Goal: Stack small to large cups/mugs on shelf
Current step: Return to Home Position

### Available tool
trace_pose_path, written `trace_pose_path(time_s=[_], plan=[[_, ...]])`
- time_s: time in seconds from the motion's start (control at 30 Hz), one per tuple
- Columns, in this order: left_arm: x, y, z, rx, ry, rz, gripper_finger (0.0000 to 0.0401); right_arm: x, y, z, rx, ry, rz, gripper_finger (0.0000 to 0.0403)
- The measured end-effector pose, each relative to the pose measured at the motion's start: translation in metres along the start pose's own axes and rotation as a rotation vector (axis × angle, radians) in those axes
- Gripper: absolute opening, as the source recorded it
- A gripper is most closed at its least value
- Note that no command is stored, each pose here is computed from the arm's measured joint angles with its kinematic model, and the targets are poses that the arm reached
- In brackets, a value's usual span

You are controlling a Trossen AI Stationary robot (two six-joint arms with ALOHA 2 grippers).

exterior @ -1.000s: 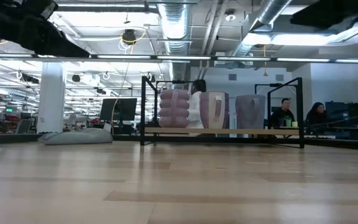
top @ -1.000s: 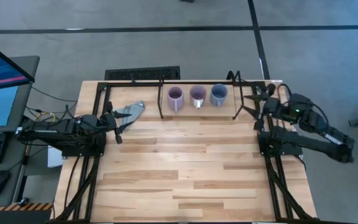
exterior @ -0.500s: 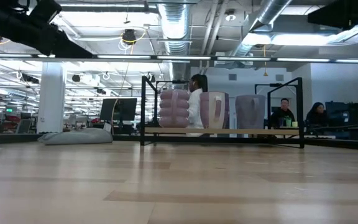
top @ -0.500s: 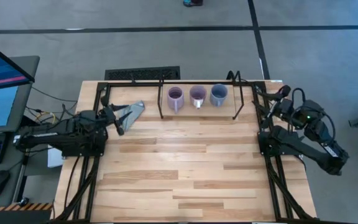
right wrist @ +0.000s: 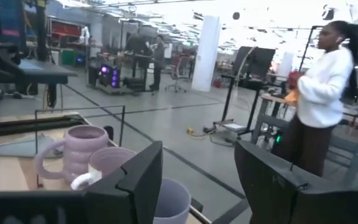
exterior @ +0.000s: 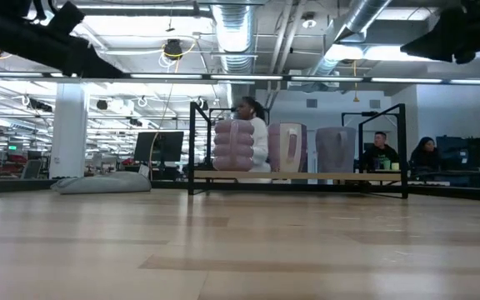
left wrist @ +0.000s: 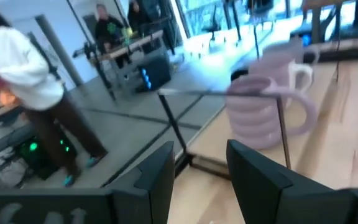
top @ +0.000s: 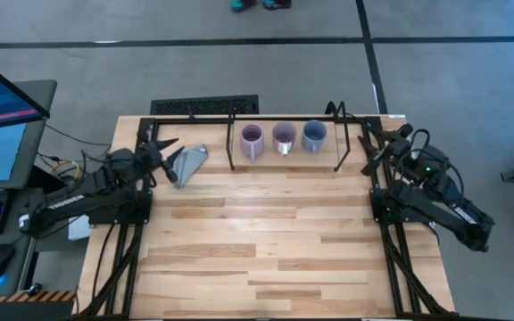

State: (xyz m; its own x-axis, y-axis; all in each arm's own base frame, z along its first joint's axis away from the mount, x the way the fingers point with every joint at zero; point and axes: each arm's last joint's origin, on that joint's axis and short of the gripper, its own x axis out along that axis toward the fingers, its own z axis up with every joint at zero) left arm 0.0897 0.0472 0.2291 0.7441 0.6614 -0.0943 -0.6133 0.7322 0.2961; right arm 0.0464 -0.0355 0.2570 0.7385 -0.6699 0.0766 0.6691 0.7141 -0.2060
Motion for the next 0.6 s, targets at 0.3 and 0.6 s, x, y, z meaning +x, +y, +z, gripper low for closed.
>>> trace_pose_path(time_s=[0.3, 0.6], plan=[[0.006, 0.0, -0.036, -0.027, -0.167, 0.094, 0.0139, 0.008, 0.004, -0.012, -0.003, -0.012, -0.005, 0.0221], [0.004, 0.001, -0.053, -0.045, -0.172, 0.104, 0.0139, 0.014, 0.007, -0.029, -0.014, 0.023, -0.017, 0.0221]])
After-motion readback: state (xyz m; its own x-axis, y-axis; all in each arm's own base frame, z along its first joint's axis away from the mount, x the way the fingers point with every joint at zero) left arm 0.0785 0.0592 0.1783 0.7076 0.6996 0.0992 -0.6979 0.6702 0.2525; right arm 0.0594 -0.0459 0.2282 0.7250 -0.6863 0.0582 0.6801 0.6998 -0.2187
